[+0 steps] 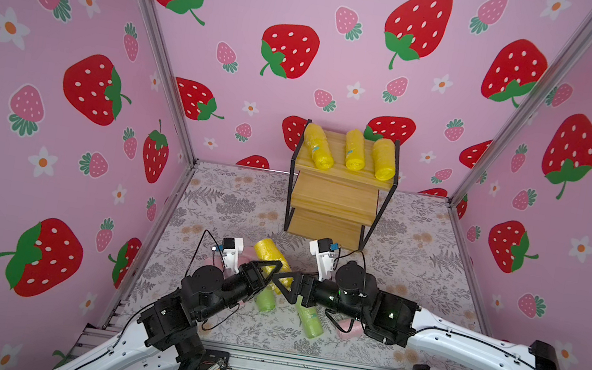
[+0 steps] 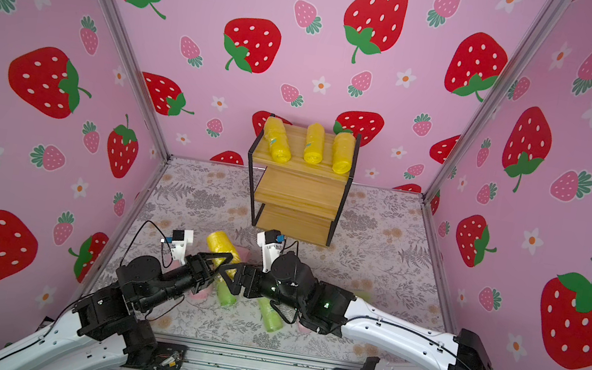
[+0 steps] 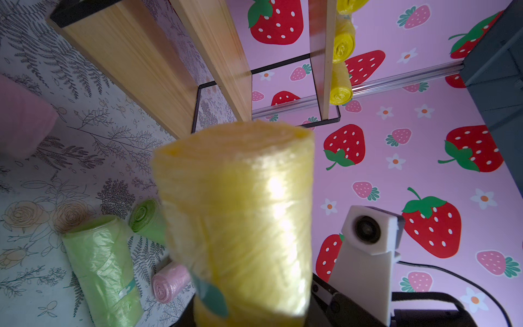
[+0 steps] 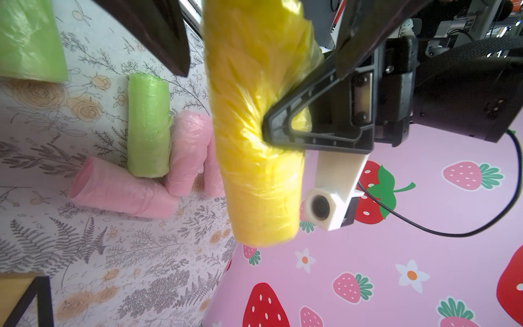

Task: Sort the rolls of trash bags by color and place them on the shelf
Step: Pick up the roll of trash bags from the center of the board.

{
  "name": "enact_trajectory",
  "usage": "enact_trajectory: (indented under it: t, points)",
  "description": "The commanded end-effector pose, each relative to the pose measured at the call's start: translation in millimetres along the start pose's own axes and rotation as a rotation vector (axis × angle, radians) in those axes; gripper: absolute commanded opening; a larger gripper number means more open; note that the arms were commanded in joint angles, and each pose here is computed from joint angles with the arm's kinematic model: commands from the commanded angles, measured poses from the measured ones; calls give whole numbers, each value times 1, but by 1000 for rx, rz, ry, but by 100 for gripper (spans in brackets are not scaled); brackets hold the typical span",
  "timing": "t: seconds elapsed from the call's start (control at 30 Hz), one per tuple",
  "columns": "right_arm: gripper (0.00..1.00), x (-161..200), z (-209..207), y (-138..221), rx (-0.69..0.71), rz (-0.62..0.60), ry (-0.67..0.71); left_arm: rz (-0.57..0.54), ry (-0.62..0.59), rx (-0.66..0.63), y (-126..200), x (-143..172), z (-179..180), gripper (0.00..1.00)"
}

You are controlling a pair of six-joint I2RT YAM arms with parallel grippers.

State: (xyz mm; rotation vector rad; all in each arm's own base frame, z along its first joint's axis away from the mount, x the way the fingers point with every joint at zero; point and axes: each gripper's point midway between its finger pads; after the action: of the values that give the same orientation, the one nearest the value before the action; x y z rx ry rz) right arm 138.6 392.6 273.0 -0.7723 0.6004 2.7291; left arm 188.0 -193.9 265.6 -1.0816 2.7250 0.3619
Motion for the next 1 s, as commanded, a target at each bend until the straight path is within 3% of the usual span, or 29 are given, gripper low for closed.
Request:
enact_trajectory:
  t: [0.0, 0.2, 0.43, 0.57, 0.77, 0.97]
  points:
    - [75, -1, 1, -3, -17, -20, -10, -27, -5, 120, 8, -7, -34, 0]
    - [59, -2, -4, 0, -20, -46, -29, -31, 10, 142, 12, -7, -36, 0]
    - [53, 2, 3, -8, -64, -23, -47, -28, 13, 135, 7, -4, -33, 0]
    - [36, 5, 7, -14, -87, -8, -56, -13, 6, 135, 4, -1, -35, 0]
    - [2, 7, 7, -20, -102, 14, -81, -13, -1, 132, 3, 0, -35, 0]
    - [0, 4, 4, -18, -106, 3, -90, -10, -4, 125, 3, 1, -34, 0]
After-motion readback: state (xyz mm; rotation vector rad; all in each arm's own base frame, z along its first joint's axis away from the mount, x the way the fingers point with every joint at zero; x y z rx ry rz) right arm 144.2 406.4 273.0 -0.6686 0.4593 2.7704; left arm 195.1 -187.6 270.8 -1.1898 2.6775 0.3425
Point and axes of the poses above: each gripper's point midway between its finger pads, its own y axis back along the fingers, its own z axis along the line the jaws close on, x = y × z
